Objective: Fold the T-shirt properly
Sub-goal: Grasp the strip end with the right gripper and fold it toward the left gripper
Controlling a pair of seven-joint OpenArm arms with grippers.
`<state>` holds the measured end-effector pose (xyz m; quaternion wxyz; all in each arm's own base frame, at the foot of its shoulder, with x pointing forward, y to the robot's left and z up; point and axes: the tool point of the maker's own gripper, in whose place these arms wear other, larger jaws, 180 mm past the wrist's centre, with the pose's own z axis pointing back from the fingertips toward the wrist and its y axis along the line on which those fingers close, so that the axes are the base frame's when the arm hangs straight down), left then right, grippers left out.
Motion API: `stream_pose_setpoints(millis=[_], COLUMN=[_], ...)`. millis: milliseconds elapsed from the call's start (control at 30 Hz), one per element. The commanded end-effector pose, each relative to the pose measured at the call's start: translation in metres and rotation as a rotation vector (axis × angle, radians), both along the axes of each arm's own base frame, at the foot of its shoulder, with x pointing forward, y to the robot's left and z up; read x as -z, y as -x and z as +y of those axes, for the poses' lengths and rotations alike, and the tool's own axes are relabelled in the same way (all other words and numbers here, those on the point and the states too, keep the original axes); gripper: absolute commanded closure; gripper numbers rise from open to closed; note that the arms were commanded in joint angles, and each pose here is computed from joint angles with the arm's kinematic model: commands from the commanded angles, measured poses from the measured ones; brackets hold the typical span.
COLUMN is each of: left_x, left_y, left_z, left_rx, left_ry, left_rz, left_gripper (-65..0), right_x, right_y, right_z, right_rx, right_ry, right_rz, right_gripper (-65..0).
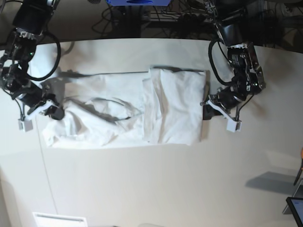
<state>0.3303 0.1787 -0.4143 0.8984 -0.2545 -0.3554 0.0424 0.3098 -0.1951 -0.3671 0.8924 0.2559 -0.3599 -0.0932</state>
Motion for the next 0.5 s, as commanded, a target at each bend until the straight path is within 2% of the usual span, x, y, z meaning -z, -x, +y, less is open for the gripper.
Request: stream_pose_setpoints(millis=[0,167,467], left_x=[0.008,0.010,0.004], left_y=[0.003,-0.006,-0.014], left_z=[-0.004,-0.033,-0.052], left_rx=[0.037,0.101,0.118], left_ry=[-0.035,-0.011,0.018], left_rz=[0.050,0.051,0.033], left_gripper=[0.0,0.0,0.0], right_x=[-0.019,-0.033,-0.045], right_y=[-0.010,-0.013,-0.016], right_z=[0.002,0.022,0.047], right_rx=[-0.012,-0.010,-0.060], right_ry=[0.005,0.039,0.279], right_rz=[-0.064,-0.113,-0.135], right_gripper=[-0.7,-0.7,-0.7])
